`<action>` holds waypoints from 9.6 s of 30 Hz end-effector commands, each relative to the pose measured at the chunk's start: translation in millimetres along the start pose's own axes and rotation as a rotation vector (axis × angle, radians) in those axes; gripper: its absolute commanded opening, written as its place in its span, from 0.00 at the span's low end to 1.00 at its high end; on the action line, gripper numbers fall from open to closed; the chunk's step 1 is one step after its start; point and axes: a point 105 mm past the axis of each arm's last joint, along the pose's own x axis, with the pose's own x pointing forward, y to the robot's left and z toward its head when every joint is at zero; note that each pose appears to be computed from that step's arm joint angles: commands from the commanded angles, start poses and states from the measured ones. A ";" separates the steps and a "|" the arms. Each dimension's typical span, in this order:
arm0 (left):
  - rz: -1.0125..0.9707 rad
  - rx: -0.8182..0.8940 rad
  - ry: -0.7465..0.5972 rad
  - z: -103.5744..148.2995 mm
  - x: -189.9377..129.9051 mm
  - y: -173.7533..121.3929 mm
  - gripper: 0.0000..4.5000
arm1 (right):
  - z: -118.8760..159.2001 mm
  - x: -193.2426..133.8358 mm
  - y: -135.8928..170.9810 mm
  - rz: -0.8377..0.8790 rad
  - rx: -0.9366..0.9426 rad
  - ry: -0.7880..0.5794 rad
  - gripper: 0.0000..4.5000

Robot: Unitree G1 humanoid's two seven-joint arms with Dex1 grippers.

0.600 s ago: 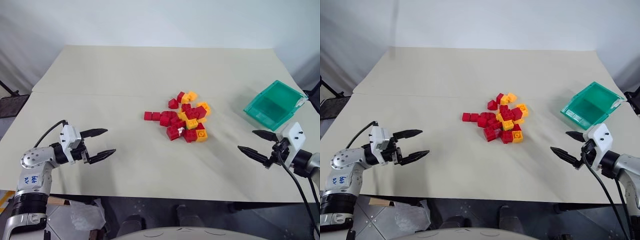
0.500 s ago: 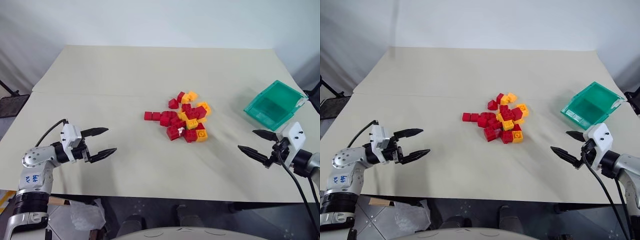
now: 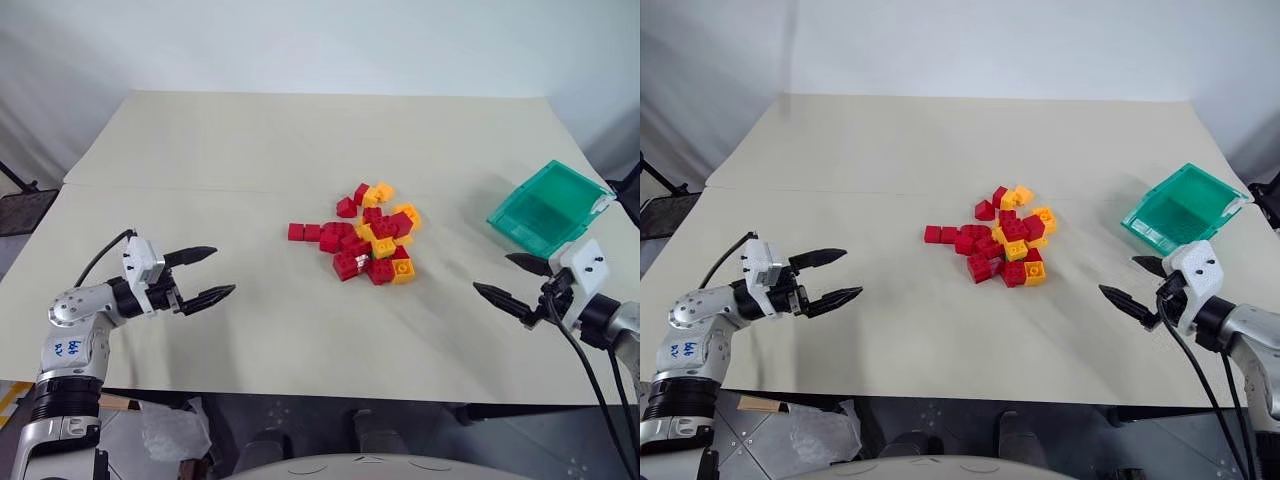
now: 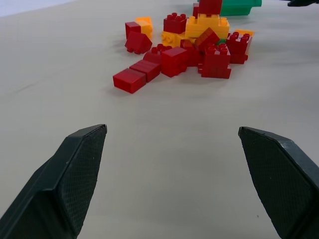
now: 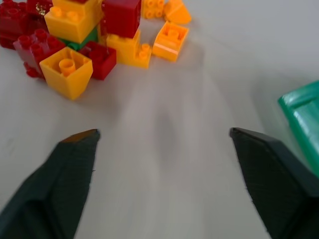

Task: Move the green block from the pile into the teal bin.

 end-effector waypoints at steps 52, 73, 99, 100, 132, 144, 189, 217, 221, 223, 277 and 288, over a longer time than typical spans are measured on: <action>-0.129 0.088 -0.217 35.7 24.5 -16.4 1.00 | 76.7 143.2 55.4 0.034 -0.011 -0.210 0.01; -0.088 0.085 -0.220 35.3 22.6 -12.8 1.00 | 60.2 150.6 154.6 0.383 0.031 -0.126 0.01; -0.224 0.059 -0.211 34.0 33.9 -12.9 1.00 | 34.8 12.8 39.5 0.409 -0.029 0.113 0.98; -0.241 0.051 -0.216 34.0 32.8 -13.3 1.00 | 29.9 7.3 34.9 0.398 -0.034 0.125 0.99; -0.253 0.082 -0.261 38.0 38.9 -12.7 1.00 | 82.2 93.4 48.2 0.284 -0.093 0.166 0.99; -0.199 0.089 -0.268 32.6 25.2 -25.1 1.00 | 68.6 147.9 58.6 0.307 -0.082 0.326 0.99; -0.181 0.081 -0.296 35.9 38.1 -23.1 1.00 | 80.4 129.9 74.8 0.413 -0.185 0.338 0.29; -0.100 0.089 -0.287 33.5 23.2 -30.2 1.00 | 87.4 183.1 92.4 0.683 -0.497 0.376 0.91; -0.100 0.090 -0.290 34.9 25.1 -29.6 1.00 | 87.0 180.6 88.4 0.675 -0.502 0.386 0.63; -0.104 0.089 -0.292 35.2 27.2 -29.2 1.00 | 87.5 179.3 84.5 0.656 -0.494 0.384 0.47; -0.235 0.108 -0.299 108.1 188.9 -35.5 1.00 | 76.0 33.4 -148.9 -0.616 -0.132 -0.021 0.99; -0.174 -0.078 -0.110 52.3 63.8 -15.7 1.00 | 56.8 31.8 -21.0 0.231 -0.205 -0.022 0.99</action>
